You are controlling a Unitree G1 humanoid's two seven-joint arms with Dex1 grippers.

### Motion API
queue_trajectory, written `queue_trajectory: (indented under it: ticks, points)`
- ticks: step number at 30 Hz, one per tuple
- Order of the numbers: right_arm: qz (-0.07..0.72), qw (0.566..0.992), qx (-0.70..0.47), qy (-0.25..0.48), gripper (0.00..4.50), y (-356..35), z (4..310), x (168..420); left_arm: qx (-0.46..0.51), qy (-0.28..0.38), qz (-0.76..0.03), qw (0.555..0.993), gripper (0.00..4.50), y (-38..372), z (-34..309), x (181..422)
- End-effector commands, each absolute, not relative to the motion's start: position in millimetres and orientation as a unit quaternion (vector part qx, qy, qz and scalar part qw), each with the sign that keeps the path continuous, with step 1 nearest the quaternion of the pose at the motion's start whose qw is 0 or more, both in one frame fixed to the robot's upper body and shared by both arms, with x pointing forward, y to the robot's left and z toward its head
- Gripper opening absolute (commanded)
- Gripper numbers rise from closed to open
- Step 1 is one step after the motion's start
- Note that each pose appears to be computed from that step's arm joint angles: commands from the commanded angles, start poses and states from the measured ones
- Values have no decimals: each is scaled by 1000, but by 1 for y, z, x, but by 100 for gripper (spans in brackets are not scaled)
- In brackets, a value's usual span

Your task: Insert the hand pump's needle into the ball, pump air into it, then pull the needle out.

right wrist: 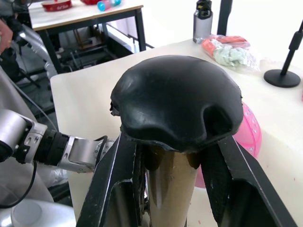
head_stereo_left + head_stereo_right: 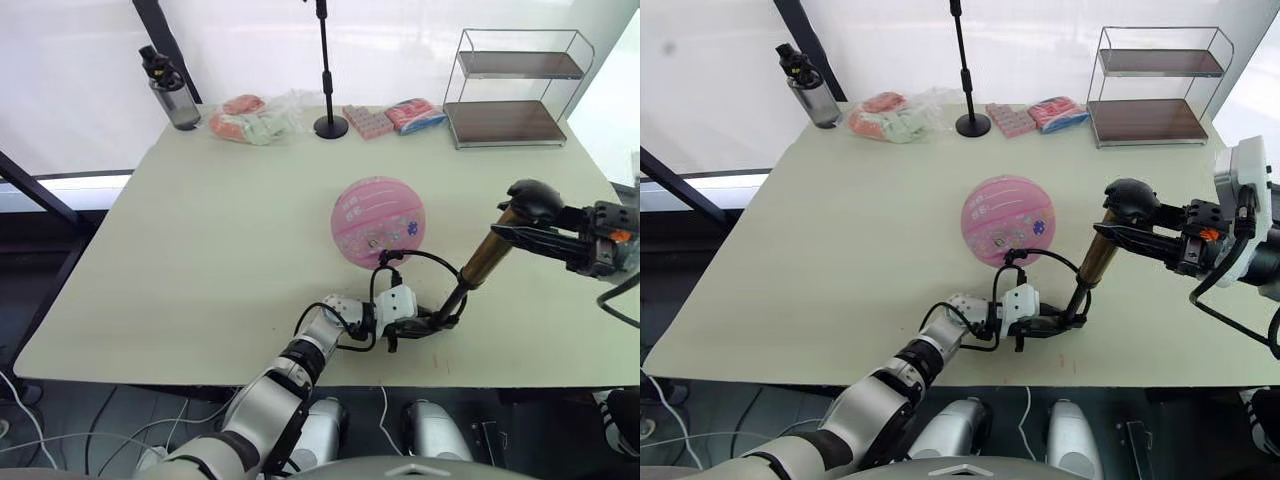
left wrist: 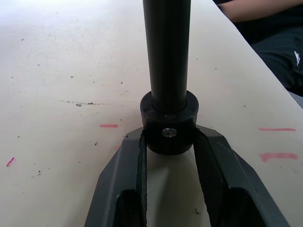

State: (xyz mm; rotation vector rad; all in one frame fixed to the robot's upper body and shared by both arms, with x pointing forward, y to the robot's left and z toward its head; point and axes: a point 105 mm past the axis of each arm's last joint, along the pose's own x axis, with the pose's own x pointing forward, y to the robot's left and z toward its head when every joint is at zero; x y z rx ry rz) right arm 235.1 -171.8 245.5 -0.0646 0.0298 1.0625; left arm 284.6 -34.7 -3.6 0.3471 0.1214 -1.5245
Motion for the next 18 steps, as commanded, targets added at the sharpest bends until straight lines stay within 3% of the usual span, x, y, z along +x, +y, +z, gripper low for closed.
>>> queue_trajectory:
  ticks: [1,18]
  points:
    - [518,854,-42,24,108,-164,234,231,156,129,-683,701,109,-16,-39,270]
    - [485,865,-65,107,108,-149,105,239,156,130,-686,698,109,-20,-38,269]
